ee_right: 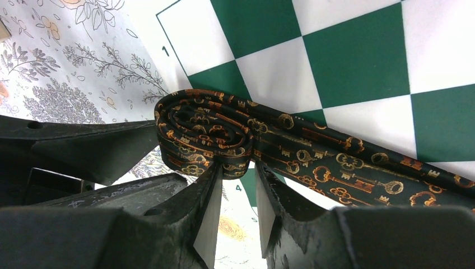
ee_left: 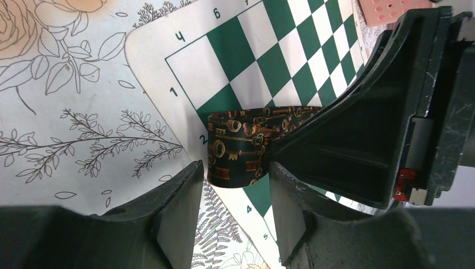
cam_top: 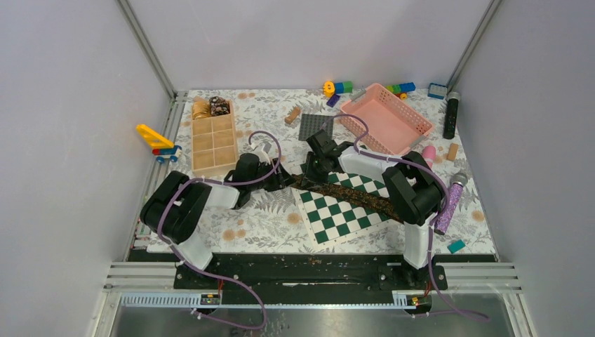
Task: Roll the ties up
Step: Roll the tie at the center of the board.
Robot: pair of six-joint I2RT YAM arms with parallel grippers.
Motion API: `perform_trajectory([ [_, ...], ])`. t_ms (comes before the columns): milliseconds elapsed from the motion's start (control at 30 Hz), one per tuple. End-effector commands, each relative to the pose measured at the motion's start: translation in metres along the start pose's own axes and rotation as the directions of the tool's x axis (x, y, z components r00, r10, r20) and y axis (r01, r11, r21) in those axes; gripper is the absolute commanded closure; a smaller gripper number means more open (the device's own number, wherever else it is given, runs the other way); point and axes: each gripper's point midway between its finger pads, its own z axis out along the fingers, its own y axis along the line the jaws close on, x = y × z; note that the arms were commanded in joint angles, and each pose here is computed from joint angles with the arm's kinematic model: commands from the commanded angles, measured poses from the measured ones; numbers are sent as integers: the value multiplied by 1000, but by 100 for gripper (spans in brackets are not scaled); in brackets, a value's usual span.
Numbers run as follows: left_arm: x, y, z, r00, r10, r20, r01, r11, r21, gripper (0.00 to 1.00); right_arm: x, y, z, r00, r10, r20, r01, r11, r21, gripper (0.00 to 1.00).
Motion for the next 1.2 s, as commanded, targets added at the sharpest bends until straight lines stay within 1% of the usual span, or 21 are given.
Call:
perform_trajectory([
  [0,-9,-12,4,999,42,27,-43,998,55,53,-4,-7,3,1000,21,7,-22,1000,18,65],
  [233,-10,-15,8,999,39,28,-42,996,78,53,-2,-9,5,1000,22,0,-22,1000,21,65],
  [367,-11,-18,10,999,41,28,-43,996,83,58,-3,-8,5,1000,22,1,-22,1000,18,65],
  [467,-11,-19,13,999,40,22,-42,995,89,59,-2,-8,5,1000,22,-3,-22,1000,18,65],
  [733,-3,-20,16,999,46,0,-46,994,100,60,-2,-8,6,1000,21,-5,-21,1000,16,65],
  [967,-5,-20,18,999,36,1,-36,995,96,68,-2,-8,5,1000,12,-5,-12,1000,15,65],
  [1167,-10,-22,19,999,35,6,-35,996,82,69,-6,-2,-6,1000,-9,15,9,1000,-9,64],
])
